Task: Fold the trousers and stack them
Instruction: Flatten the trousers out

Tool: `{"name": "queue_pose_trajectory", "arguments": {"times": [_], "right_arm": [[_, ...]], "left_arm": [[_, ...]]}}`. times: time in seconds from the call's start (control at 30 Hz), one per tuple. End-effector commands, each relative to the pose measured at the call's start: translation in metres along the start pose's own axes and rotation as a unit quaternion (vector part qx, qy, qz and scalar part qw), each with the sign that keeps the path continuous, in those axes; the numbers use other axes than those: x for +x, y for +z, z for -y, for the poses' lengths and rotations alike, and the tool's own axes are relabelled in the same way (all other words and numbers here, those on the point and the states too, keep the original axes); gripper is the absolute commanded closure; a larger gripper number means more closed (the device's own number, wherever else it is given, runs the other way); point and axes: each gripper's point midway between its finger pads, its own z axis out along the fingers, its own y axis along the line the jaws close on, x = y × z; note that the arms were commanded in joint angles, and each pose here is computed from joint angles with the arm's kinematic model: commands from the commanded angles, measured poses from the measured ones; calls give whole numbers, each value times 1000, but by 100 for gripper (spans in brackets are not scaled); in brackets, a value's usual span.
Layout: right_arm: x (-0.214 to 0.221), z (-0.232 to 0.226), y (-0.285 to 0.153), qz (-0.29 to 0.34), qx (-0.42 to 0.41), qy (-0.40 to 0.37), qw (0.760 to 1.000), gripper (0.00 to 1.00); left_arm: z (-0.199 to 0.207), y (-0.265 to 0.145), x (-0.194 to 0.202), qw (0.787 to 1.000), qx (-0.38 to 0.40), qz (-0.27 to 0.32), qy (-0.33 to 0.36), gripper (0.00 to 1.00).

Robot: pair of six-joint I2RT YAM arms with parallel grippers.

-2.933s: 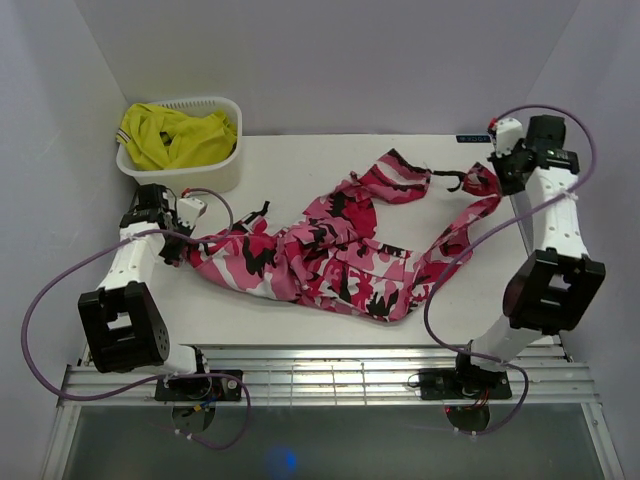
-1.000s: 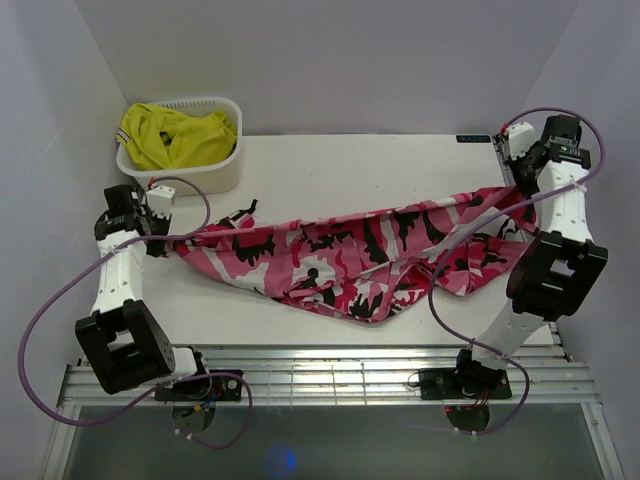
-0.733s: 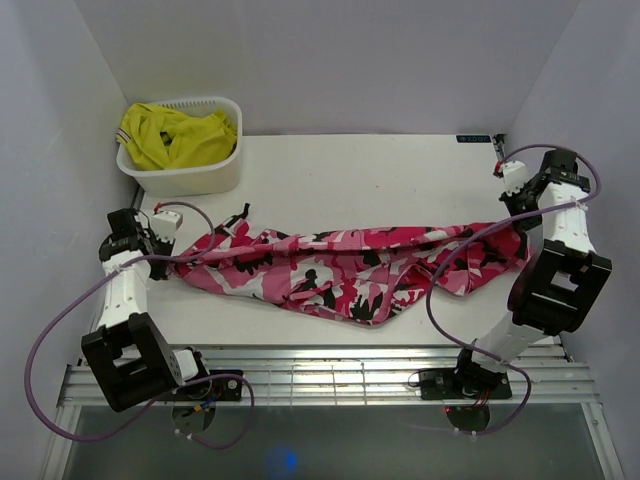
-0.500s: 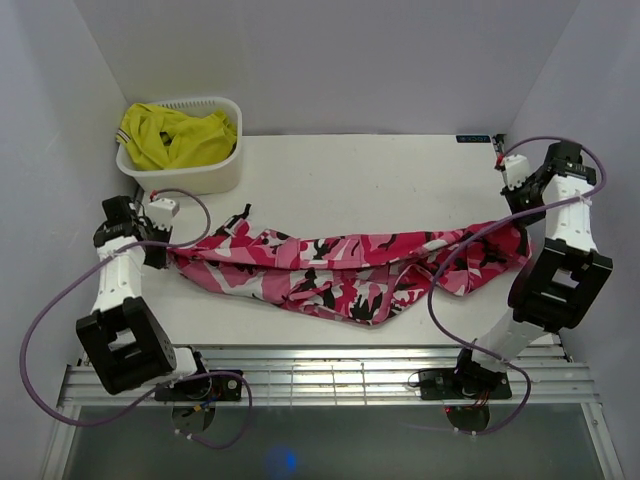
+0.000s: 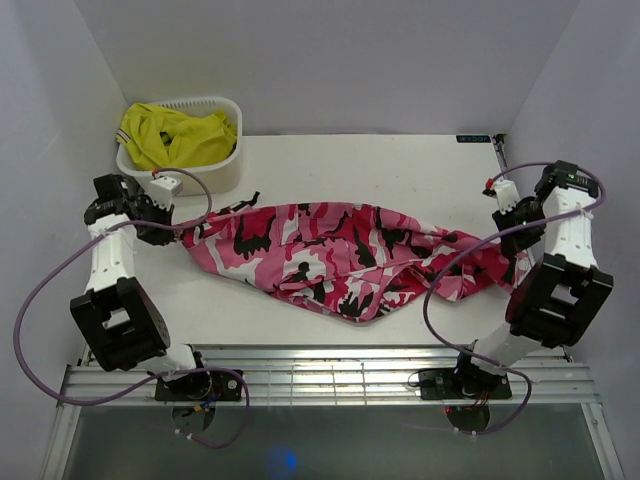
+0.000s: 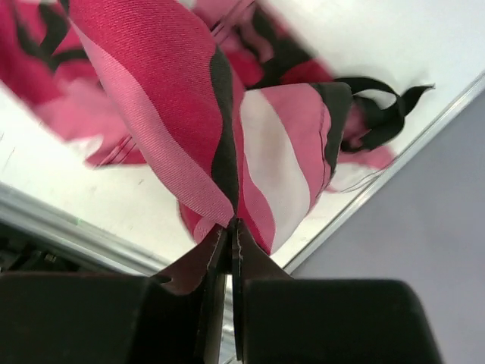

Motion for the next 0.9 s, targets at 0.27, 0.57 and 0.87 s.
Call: {"name": "queue_pose_trajectory", "arguments": {"times": [0.27, 0.57, 0.87], "right_arm": [[96, -38, 70, -129, -27, -16, 991, 92], [38, 28, 61, -78, 31, 14, 996, 92], [-27, 70, -61, 56, 183, -23, 981, 92]], "left_arm": [[73, 37, 49, 990, 90, -80, 74, 100], [35, 32, 7, 999, 7, -32, 16, 100], [-14, -127, -76, 971, -189, 145, 21, 100]]}}
